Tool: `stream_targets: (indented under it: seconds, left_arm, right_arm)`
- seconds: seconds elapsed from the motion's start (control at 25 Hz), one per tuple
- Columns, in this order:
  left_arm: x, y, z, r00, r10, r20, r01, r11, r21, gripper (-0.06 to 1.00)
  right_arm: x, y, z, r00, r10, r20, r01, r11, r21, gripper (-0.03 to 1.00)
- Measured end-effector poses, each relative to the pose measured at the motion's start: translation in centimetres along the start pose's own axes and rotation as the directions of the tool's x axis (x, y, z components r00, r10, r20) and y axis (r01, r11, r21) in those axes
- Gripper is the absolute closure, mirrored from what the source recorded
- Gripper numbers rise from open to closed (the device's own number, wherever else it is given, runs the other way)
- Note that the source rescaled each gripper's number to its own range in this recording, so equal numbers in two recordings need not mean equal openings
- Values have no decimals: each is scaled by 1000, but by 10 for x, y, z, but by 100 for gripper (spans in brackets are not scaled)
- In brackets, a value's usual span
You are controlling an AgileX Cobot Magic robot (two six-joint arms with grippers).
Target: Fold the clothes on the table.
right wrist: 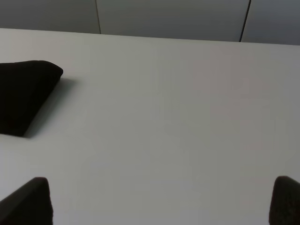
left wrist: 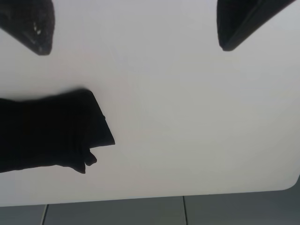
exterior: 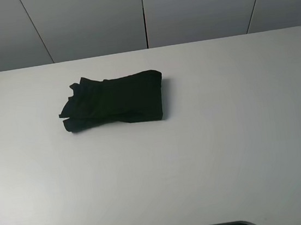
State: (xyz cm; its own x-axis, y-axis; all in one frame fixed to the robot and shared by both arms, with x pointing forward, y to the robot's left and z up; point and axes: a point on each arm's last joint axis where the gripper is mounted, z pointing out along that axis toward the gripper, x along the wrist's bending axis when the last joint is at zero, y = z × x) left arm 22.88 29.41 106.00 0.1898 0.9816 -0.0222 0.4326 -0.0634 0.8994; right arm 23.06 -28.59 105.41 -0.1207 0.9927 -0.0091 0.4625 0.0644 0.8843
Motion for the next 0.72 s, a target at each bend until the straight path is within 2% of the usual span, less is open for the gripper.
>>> stream_targets:
  seconds: [0.32,0.72]
  left_arm:
    - [0,0,0,999,-9,-36,9,1000,-1,0]
    - [0,0,0,999,-7,-36,7,1000,-1,0]
  right_arm:
    - [0,0,0,1000,-2,4,2,1000,1,-3]
    - [0,0,0,1000,-2,4,2,1000,1,-3]
